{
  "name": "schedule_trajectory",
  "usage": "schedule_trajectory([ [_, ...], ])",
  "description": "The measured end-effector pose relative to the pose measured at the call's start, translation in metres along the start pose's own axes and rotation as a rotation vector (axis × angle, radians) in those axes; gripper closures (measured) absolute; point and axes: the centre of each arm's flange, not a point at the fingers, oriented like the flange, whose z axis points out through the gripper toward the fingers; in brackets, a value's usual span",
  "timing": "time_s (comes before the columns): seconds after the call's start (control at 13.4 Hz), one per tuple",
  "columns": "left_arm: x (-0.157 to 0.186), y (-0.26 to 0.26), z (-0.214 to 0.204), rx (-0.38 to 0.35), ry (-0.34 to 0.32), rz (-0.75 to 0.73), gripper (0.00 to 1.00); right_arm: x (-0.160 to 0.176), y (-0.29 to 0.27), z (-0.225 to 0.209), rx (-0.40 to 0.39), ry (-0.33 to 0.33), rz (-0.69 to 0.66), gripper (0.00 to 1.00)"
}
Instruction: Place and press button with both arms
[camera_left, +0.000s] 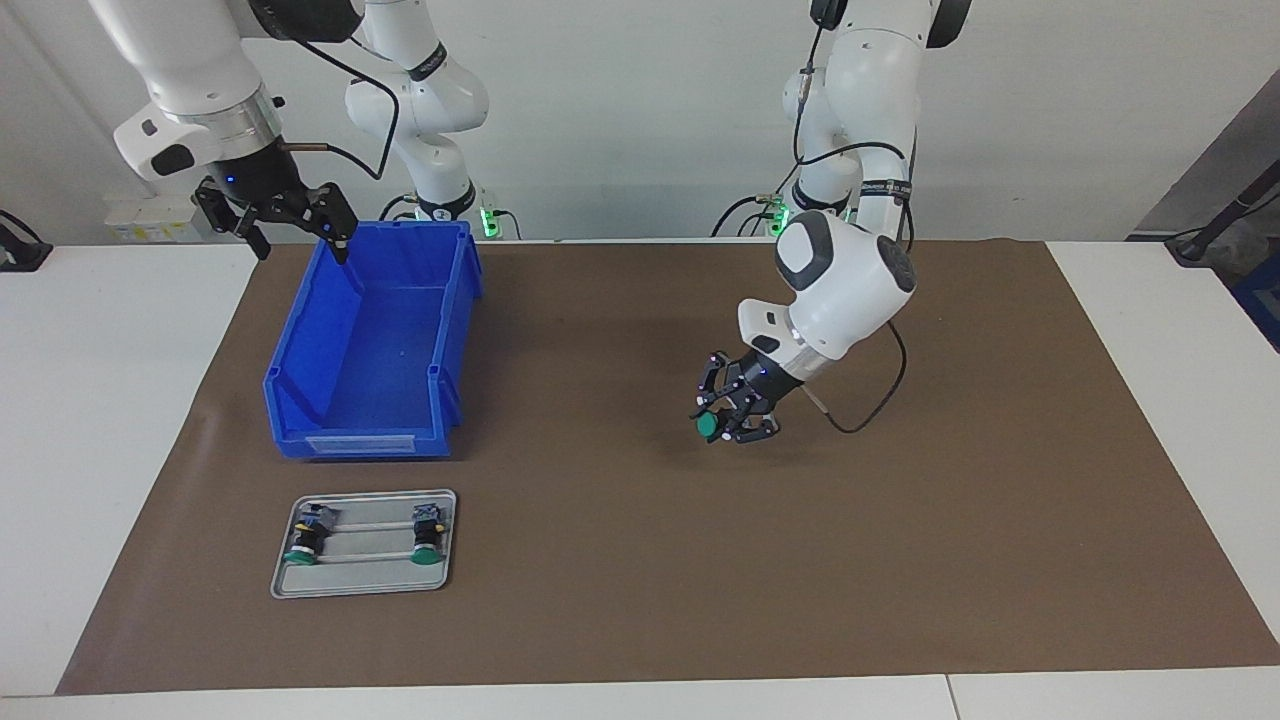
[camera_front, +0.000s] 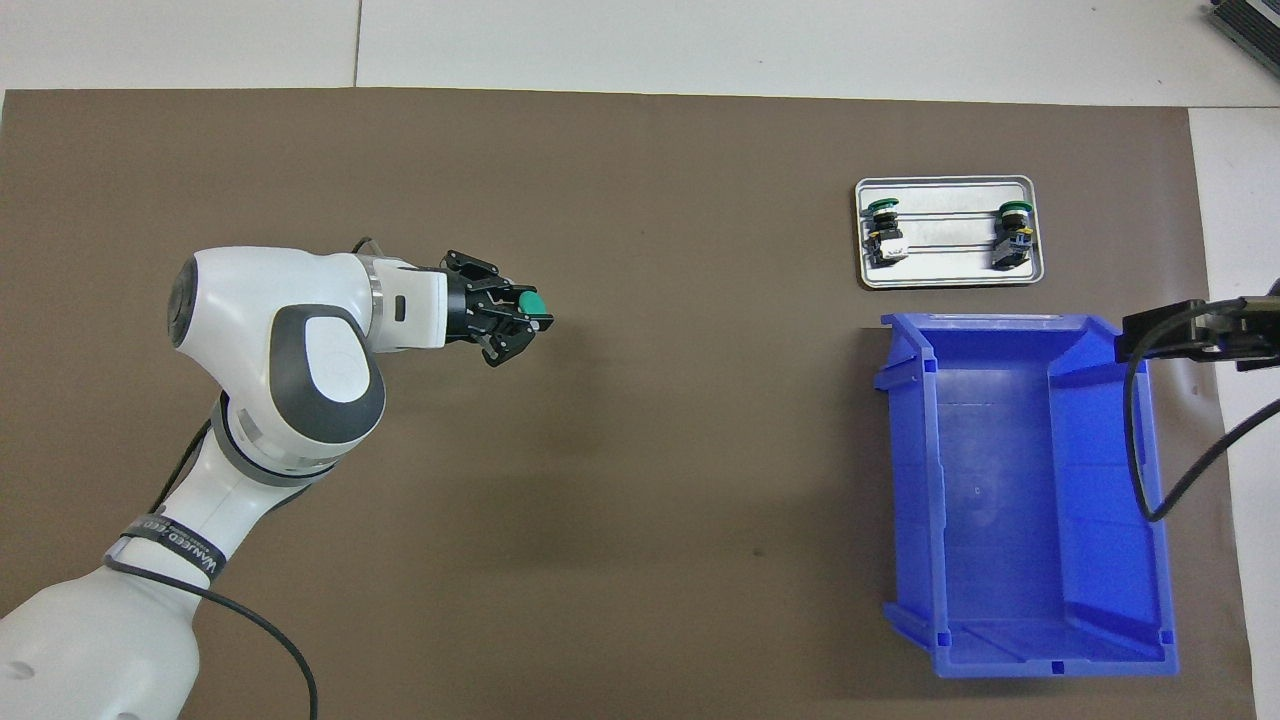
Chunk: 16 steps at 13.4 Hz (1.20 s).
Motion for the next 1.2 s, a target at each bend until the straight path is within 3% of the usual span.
schedule_trajectory([
  [0.3,-0.047,-0.03,-0.048,-0.082,0.041,0.025,0.6,0.0,0.0,0.0,0.0,0.0,0.0,0.0],
  [0.9,-0.142,-0.054,-0.124,-0.136,0.167,0.029,0.6,0.0,0.0,0.0,0.0,0.0,0.0,0.0],
  [1.2,-0.164,-0.049,-0.128,-0.153,0.212,0.026,0.6,0.0,0.0,0.0,0.0,0.0,0.0,0.0],
])
